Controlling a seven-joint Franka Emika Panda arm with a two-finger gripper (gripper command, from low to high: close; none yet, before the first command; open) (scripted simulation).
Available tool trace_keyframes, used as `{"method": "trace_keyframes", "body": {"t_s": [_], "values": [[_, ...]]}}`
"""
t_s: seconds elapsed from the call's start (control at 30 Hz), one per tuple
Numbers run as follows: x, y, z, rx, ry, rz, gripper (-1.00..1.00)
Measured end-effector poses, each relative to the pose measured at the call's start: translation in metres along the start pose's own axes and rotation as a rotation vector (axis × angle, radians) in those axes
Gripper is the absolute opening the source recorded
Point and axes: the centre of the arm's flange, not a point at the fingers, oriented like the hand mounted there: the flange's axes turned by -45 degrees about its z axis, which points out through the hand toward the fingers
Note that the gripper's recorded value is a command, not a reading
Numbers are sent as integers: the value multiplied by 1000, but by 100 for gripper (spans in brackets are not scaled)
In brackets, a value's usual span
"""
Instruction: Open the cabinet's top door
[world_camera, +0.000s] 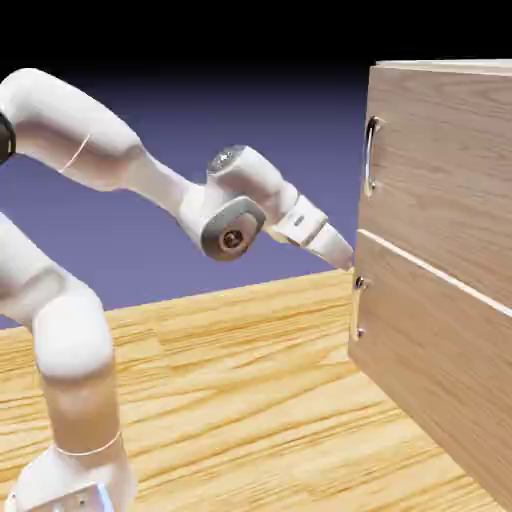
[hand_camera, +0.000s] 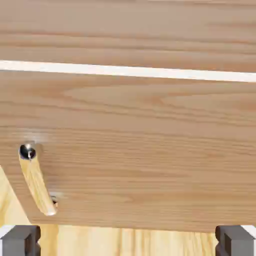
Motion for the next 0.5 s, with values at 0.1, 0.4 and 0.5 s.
{"method": "trace_keyframes", "body": {"t_s": [0.1, 0.4, 0.5], "values": [[19, 11, -27, -22, 61, 70, 0], [57, 21, -110, -59, 253, 228, 0], [65, 15, -134, -63, 317, 260, 0]]}}
